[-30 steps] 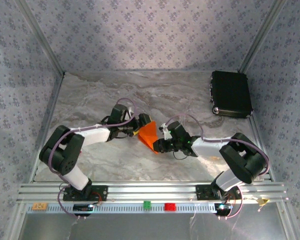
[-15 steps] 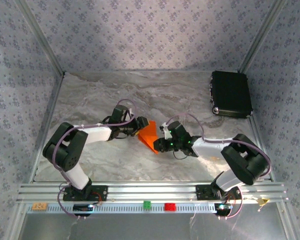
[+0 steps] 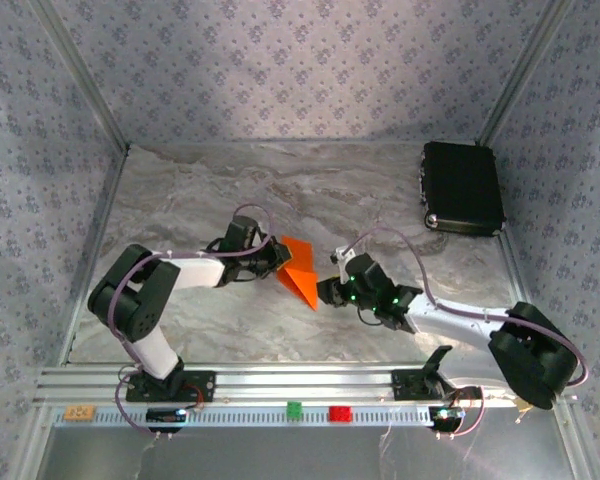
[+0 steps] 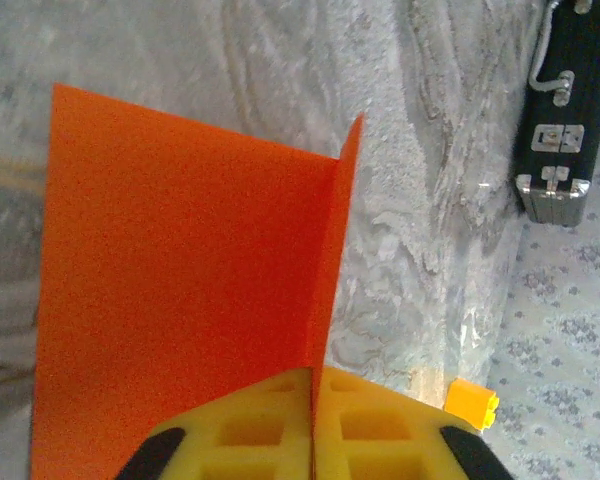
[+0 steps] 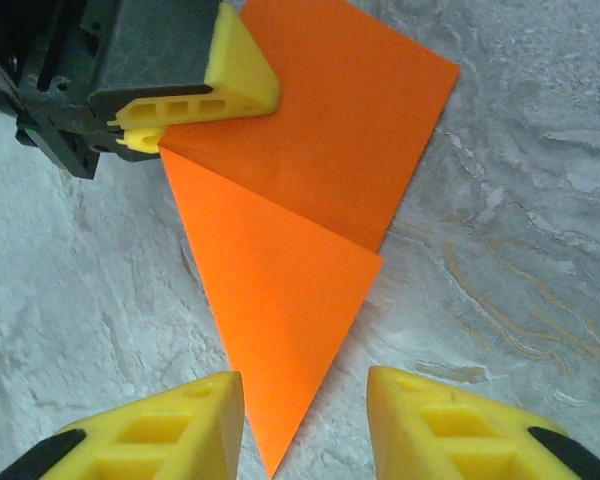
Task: Fold a paper plane with a square sheet of paper (pick it up from the middle)
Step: Fourth fold the wing at the center of the table.
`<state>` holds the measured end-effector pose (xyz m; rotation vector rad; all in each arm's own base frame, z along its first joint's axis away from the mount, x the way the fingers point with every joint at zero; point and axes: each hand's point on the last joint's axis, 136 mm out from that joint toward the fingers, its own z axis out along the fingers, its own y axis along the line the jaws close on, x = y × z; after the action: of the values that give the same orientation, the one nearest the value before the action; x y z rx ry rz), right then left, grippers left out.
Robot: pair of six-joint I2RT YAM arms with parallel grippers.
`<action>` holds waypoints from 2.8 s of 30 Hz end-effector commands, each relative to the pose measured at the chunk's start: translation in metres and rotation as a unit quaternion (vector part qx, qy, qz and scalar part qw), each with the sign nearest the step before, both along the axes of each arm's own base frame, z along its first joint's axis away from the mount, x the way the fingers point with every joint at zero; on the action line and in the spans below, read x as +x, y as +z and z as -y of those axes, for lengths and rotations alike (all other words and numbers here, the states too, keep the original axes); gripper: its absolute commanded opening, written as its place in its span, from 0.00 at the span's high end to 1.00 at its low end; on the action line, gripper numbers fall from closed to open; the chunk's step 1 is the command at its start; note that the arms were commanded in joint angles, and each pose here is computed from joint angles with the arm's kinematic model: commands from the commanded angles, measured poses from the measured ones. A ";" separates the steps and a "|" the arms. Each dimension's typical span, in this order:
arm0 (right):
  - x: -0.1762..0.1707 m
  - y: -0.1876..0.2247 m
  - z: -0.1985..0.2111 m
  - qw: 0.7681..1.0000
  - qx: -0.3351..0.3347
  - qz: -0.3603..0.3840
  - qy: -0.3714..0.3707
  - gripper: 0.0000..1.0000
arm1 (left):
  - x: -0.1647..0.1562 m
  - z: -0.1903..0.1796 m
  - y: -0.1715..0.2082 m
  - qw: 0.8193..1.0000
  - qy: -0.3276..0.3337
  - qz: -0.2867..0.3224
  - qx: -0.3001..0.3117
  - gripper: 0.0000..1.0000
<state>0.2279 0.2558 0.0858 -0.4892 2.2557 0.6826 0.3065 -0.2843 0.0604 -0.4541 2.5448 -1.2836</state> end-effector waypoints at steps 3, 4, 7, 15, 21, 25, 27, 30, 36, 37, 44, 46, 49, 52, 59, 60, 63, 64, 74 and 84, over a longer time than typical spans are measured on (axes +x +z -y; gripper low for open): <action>-0.001 0.000 0.009 0.989 -0.098 0.109 0.014 0.60 | -0.006 -0.007 0.012 0.998 0.060 0.024 0.009 0.98; -0.004 0.000 0.007 0.987 -0.109 0.119 0.026 0.60 | -0.009 -0.008 0.011 0.997 0.068 0.023 0.011 1.00; -0.014 -0.001 -0.002 0.979 -0.129 0.147 0.062 0.61 | -0.017 -0.013 0.010 0.995 0.094 0.020 0.020 1.00; -0.031 -0.002 -0.030 0.959 -0.162 0.202 0.113 0.59 | -0.020 -0.020 0.018 0.993 0.107 0.026 0.043 0.91; -0.022 -0.008 -0.041 0.943 -0.217 0.234 0.090 0.59 | -0.020 -0.005 0.021 0.997 0.069 0.026 0.035 0.81; -0.019 -0.011 -0.045 0.939 -0.228 0.241 0.089 0.58 | -0.019 -0.002 0.022 0.997 0.056 0.026 0.036 0.79; -0.017 -0.014 -0.045 0.937 -0.236 0.241 0.086 0.59 | -0.018 -0.003 0.023 0.998 0.053 0.027 0.037 0.79; -0.014 -0.019 -0.047 0.936 -0.244 0.238 0.087 0.59 | -0.017 -0.003 0.025 0.998 0.048 0.028 0.035 0.79; -0.005 -0.026 -0.045 0.937 -0.250 0.233 0.064 0.64 | -0.017 -0.004 0.025 0.998 0.045 0.027 0.034 0.81; -0.004 -0.027 -0.045 0.938 -0.251 0.232 0.060 0.65 | -0.017 -0.004 0.025 0.998 0.045 0.028 0.034 0.81; -0.003 -0.033 -0.048 0.943 -0.240 0.222 0.063 0.79 | -0.016 -0.006 0.023 0.998 0.046 0.026 0.034 0.83; -0.003 -0.031 -0.049 0.945 -0.234 0.222 0.061 0.81 | -0.017 -0.005 0.023 0.998 0.045 0.024 0.034 0.84; -0.003 -0.030 -0.049 0.947 -0.226 0.222 0.057 0.80 | -0.017 -0.006 0.022 0.998 0.045 0.023 0.035 0.84; -0.004 -0.032 -0.048 0.948 -0.226 0.218 0.057 0.80 | -0.016 -0.006 0.022 0.998 0.047 0.022 0.035 0.85; -0.003 -0.038 -0.044 0.948 -0.234 0.208 0.054 0.81 | -0.016 -0.006 0.022 0.998 0.046 0.022 0.035 0.86; -0.002 -0.039 -0.044 0.948 -0.235 0.207 0.054 0.81 | -0.016 -0.006 0.022 0.998 0.046 0.022 0.035 0.86; -0.002 -0.040 -0.043 0.949 -0.236 0.204 0.052 0.81 | -0.015 -0.007 0.022 0.998 0.047 0.022 0.035 0.86; -0.002 -0.041 -0.043 0.949 -0.236 0.203 0.051 0.81 | -0.016 -0.007 0.021 0.998 0.047 0.021 0.036 0.86; -0.003 -0.040 -0.043 0.952 -0.228 0.199 0.052 0.88 | -0.016 -0.006 0.021 0.998 0.047 0.019 0.035 0.86; -0.002 -0.042 -0.041 0.952 -0.232 0.196 0.047 0.82 | -0.016 -0.006 0.022 0.998 0.047 0.020 0.035 0.87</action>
<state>0.2235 0.2976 0.0463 -0.8999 1.9892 0.0765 0.2862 -0.2743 0.0779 -0.5401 2.4931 -1.1439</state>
